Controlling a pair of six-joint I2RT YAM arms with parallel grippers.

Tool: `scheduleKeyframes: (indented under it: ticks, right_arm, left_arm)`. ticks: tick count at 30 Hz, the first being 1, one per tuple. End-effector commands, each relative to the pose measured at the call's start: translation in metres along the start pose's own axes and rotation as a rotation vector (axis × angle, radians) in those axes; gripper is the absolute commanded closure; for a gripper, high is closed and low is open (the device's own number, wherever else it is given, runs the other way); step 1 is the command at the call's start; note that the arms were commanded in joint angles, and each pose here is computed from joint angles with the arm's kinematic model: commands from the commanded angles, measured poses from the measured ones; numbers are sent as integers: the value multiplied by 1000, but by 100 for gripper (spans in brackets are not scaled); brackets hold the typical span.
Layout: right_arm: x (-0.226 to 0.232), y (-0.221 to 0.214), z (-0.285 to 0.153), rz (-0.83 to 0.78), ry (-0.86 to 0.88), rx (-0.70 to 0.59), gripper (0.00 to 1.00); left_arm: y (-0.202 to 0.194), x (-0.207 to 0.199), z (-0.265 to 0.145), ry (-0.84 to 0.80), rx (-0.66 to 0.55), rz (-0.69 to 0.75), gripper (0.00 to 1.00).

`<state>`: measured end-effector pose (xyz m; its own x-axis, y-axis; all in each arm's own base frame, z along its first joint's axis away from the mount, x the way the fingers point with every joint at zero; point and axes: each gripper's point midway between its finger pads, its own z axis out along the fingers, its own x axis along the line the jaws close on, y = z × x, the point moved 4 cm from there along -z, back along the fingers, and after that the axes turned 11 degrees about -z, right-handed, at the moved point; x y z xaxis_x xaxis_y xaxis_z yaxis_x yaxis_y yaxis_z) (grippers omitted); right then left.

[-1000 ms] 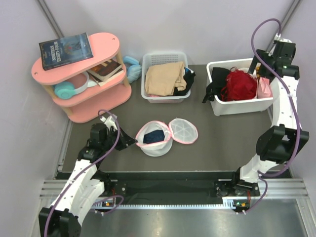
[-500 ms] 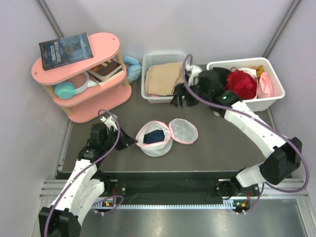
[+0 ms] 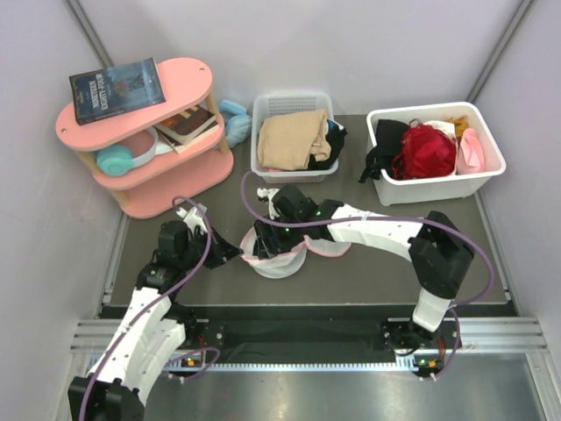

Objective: Unzip the laundry bag and remove the bra

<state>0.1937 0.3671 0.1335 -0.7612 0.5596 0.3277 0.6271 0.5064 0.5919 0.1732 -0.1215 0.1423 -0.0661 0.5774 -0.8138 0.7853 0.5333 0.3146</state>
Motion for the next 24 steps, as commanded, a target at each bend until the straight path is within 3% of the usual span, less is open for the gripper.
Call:
scheduleKeyframes:
  ticks: [1, 9, 16, 24]
  right_arm:
    - [0, -15, 9, -9, -99, 31, 26]
    - [22, -53, 18, -28, -128, 105, 24]
    - [9, -32, 9, 18, -275, 13, 21]
    - [17, -12, -5, 70, -267, -62, 19]
  left_arm:
    - [-1, -4, -6, -23, -24, 19, 100]
    - [-1, -1, -4, -8, -25, 11, 100]
    - [-2, -3, -4, -18, -14, 18, 100]
    - [-2, -3, -4, -18, -15, 23, 100]
